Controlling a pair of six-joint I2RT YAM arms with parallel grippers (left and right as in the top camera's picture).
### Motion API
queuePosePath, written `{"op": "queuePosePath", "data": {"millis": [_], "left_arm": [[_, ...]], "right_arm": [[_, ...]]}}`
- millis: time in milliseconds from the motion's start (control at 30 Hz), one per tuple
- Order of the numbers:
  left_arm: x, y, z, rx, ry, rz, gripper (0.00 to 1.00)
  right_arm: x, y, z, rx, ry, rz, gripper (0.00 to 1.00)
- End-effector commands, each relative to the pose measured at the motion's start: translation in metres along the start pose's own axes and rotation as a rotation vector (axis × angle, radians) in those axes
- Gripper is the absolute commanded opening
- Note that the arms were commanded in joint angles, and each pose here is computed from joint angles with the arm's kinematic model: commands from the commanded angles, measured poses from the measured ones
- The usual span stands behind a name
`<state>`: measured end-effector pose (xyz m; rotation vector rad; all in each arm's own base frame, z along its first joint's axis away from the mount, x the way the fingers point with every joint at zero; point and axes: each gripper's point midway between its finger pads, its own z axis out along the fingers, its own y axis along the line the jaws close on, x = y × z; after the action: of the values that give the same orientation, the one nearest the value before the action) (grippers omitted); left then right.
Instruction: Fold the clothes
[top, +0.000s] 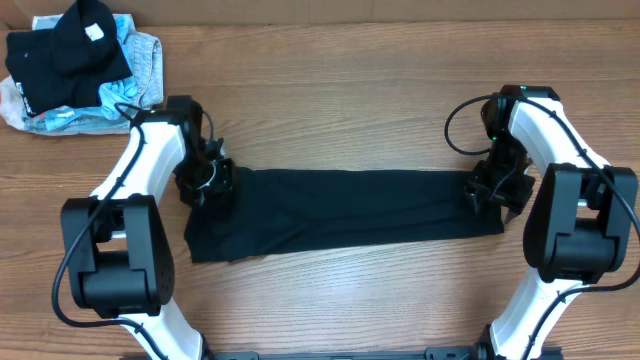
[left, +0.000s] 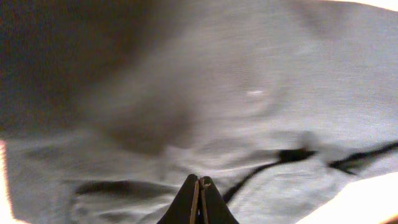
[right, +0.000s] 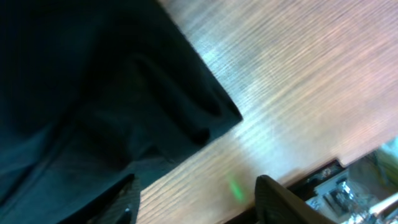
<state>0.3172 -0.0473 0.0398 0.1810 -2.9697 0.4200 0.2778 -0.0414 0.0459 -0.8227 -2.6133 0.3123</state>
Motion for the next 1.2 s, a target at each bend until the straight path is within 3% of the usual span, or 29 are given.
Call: {"op": "queuePosePath", "data": {"millis": [0,100,267,400,600,700,733,833,900,1000,1167], "left_arm": [[0.007,-0.039,0.006,0.059,0.035,0.116,0.04],[0.019,-0.066,0.016,0.041,0.061,0.201,0.04],[0.031,-0.094,0.032,-0.032,0.064,0.247,0.04],[0.031,-0.086,0.036,-0.124,0.052,0.221,0.04],[0.035,-0.06,0.047,-0.145,0.092,0.158,0.04],[0.038,-0.04,0.052,-0.154,0.112,0.107,0.04],[0.039,-0.033,0.052,-0.163,0.118,0.088,0.04],[0.04,-0.012,0.045,-0.186,0.134,0.029,0.04],[0.039,0.001,0.041,-0.201,0.136,-0.007,0.04],[0.034,0.018,0.036,-0.207,0.126,-0.058,0.04],[0.03,0.04,0.029,-0.204,0.113,-0.131,0.04]], "right_arm": [[-0.01,0.017,-0.017,-0.118,-0.061,-0.03,0.59],[-0.021,0.034,-0.02,-0.198,-0.103,-0.089,0.63],[-0.033,0.04,-0.014,-0.211,-0.152,-0.079,0.6],[-0.031,0.035,-0.007,-0.179,-0.143,-0.078,0.38],[-0.025,0.022,0.009,-0.104,-0.124,-0.078,0.31],[-0.021,0.017,0.014,-0.081,-0.111,-0.079,0.1],[-0.02,0.015,0.014,-0.069,-0.108,-0.071,0.08],[-0.02,-0.007,0.013,0.041,-0.121,0.031,0.08],[-0.017,-0.02,0.011,0.108,-0.12,0.048,0.22],[-0.013,-0.023,0.008,0.12,-0.103,0.055,0.31],[-0.009,-0.026,0.008,0.129,-0.088,0.063,0.38]]}}
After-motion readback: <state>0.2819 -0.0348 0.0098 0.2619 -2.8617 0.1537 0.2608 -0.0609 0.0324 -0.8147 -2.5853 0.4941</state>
